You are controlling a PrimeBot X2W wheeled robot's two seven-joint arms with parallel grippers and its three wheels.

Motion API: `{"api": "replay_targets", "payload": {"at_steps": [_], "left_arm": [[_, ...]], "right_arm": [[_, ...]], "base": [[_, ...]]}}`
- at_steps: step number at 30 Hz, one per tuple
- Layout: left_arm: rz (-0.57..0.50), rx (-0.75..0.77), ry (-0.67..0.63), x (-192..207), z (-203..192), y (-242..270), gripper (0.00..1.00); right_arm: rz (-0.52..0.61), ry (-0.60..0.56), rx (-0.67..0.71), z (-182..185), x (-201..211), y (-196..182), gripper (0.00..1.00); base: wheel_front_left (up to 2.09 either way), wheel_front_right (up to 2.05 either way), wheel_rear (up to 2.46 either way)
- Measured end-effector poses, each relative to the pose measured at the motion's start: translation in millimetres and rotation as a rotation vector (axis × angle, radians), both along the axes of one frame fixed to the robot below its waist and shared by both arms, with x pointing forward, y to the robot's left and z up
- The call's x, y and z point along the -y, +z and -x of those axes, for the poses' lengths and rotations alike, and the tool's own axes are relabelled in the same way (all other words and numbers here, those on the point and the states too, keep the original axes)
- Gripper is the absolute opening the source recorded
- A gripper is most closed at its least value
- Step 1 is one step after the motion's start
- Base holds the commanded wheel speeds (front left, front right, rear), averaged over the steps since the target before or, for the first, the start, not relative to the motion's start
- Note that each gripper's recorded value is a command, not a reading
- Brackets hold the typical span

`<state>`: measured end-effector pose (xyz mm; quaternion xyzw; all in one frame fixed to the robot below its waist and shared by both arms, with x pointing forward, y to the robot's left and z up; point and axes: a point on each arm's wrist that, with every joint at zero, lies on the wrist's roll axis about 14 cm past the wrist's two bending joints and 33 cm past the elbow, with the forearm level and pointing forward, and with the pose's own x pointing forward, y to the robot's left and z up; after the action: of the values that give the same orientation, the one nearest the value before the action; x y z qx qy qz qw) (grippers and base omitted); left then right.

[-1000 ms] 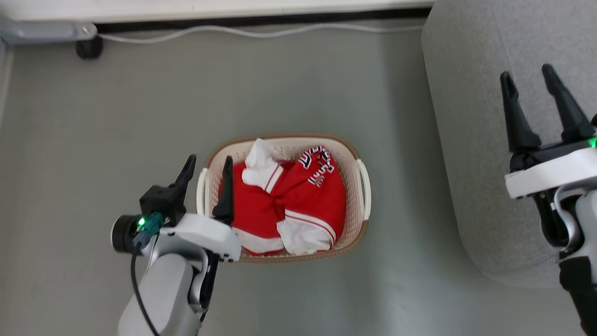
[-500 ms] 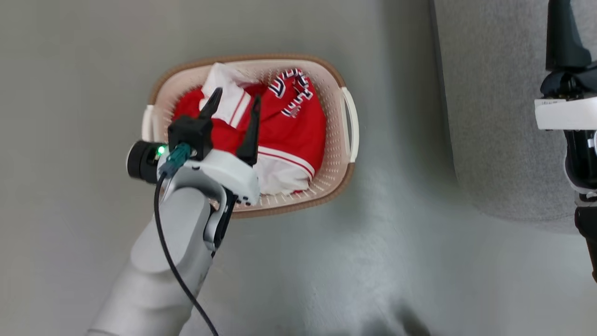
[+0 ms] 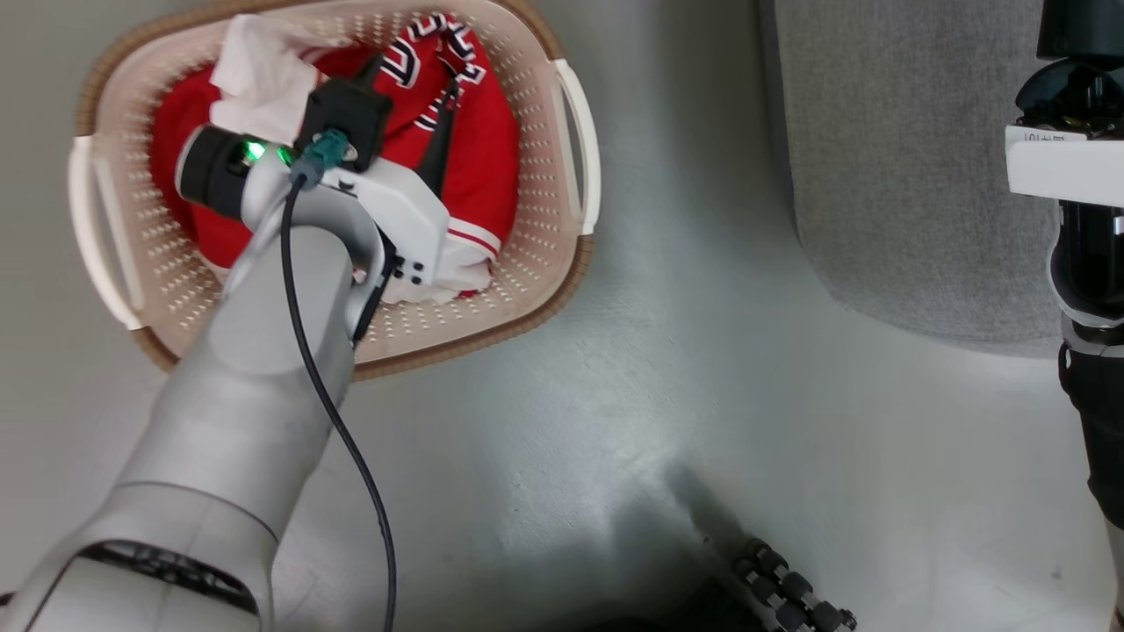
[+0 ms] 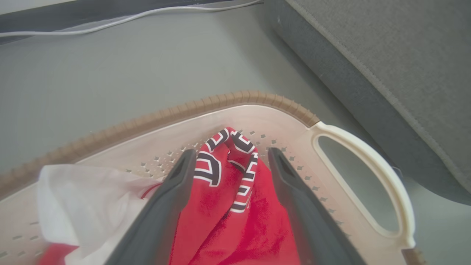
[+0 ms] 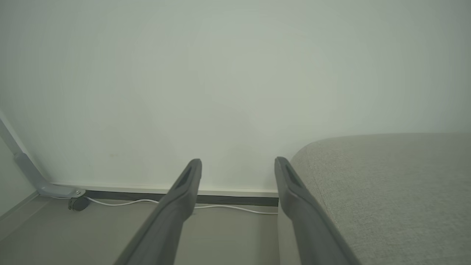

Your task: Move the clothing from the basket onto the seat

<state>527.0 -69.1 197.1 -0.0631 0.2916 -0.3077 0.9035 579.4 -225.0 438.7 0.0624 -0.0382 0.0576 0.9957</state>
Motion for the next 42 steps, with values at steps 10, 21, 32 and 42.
{"api": "replay_targets", "payload": {"at_steps": [10,21,32,42], "left_arm": [[-0.13,-0.045,-0.097,5.5,-9.0,-58.9,1.0],[-0.161,-0.138,-0.12,11.2,-0.5,-82.4,1.0],[-0.124,-0.134,-0.091,11.9,0.5,-62.6,0.0],[-0.037,-0.056,-0.021,3.1,4.9,2.5,0.0]], "right_arm": [[0.001,-0.019,-0.02,0.8,6.1,-14.9,1.0],[0.009,-0.024,-0.034,2.5,9.1,-21.9,1.0],[0.002,-0.037,-0.01,3.1,13.8,-6.2,1.0],[0.009,-0.048,-0.006,20.3,17.5,17.9,1.0]], "base": [[0.0,0.0,0.0],[0.0,0.0,0.0],[0.0,0.0,0.0],[0.0,0.0,0.0]]}}
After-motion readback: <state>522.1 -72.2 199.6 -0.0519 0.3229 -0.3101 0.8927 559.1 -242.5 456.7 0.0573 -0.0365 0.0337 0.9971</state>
